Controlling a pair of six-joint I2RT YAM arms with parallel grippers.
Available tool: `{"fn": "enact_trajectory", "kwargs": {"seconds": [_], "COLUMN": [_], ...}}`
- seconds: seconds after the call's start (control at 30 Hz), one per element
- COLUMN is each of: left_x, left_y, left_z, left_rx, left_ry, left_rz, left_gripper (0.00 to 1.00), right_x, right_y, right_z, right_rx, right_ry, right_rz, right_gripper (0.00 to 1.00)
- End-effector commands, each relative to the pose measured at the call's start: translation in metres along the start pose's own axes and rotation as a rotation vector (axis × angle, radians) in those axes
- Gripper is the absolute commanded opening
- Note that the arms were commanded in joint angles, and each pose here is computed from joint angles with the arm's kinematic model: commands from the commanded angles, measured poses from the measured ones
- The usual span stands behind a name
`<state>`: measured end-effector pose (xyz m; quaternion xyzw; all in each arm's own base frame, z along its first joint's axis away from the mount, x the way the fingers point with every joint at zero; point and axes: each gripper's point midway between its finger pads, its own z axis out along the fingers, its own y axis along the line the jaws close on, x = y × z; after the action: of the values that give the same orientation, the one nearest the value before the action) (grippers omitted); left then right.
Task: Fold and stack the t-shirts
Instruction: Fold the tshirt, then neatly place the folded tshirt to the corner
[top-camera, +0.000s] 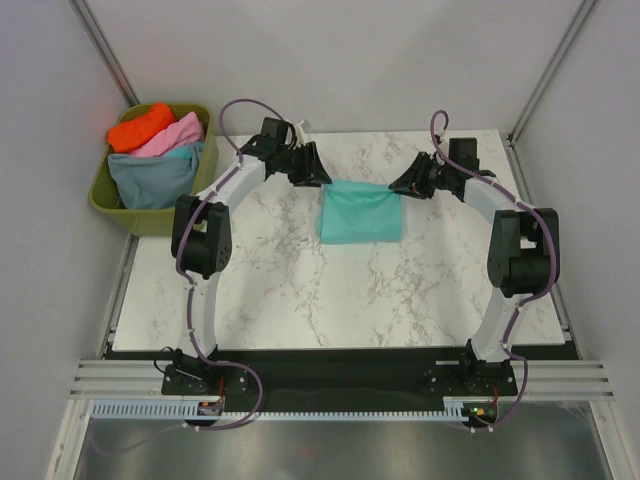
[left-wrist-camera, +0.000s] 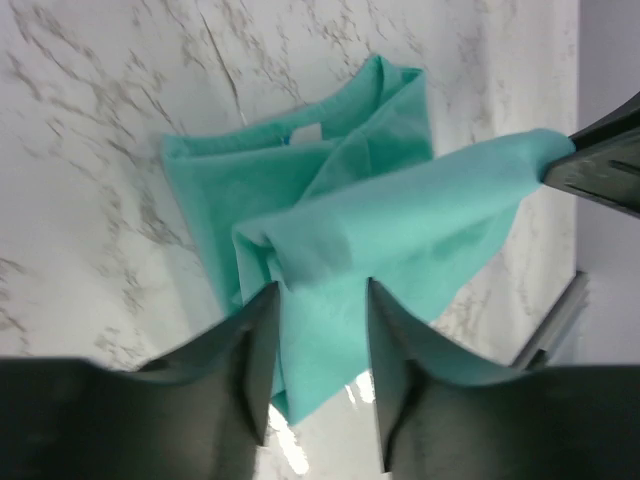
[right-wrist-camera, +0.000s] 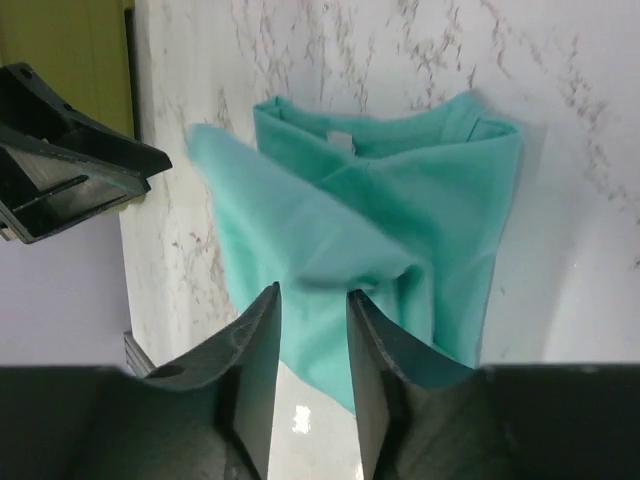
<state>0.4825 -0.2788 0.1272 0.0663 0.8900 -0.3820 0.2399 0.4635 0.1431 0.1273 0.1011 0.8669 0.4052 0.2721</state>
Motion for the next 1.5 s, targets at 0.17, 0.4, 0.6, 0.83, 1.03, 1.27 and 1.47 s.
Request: {"fn": "enact_trajectory", "kwargs": {"seconds": [0.17,0.4,0.6,0.83,1.03,1.27,1.47], "left_x": [-0.060,-0.009,0.023,0.046,0.058,0.078,0.080], "left_y": [-0.007,-0.008,-0.039,-0.052,-0.048,-0.031,-0.026], "left_z": [-0.018,-0.032,-0.030,0.000,0.032,0.052,0.056], "left_rx": [-0.098,-0.029,0.162,0.214,0.217,0.177,0.163], "left_ry": [-0.177,-0.052,0.052,0.130,0.170,0.215,0.218], "left_rz": [0.172,0.096,0.037,0.027,0.013,-0.027,-0.038], "left_gripper": [0.74,0.75,0.71,0.71,0.71,0.71,0.71], "right_x": [-0.048,-0.013,0.011,0.014,0.027,0.049,0.064], "right_y": [0.029,-0.012,-0.053,-0.068,-0.073,-0.075,-0.070], "right_z": [-0.008,-0.020,-0.008,0.014,0.019,0.021,0.030], "right_rx": [-0.053,-0.018,-0.018,-0.076,-0.103,-0.125,-0.143], "right_ry": [-0.113,-0.013,0.080,0.142,0.184,0.232,0.275], "right_rz": [-0.176,-0.142,-0.052,0.012,0.057,0.109,0.129], "right_gripper": [0.72,0.72,0.71,0.71,0.70,0.70,0.69]}}
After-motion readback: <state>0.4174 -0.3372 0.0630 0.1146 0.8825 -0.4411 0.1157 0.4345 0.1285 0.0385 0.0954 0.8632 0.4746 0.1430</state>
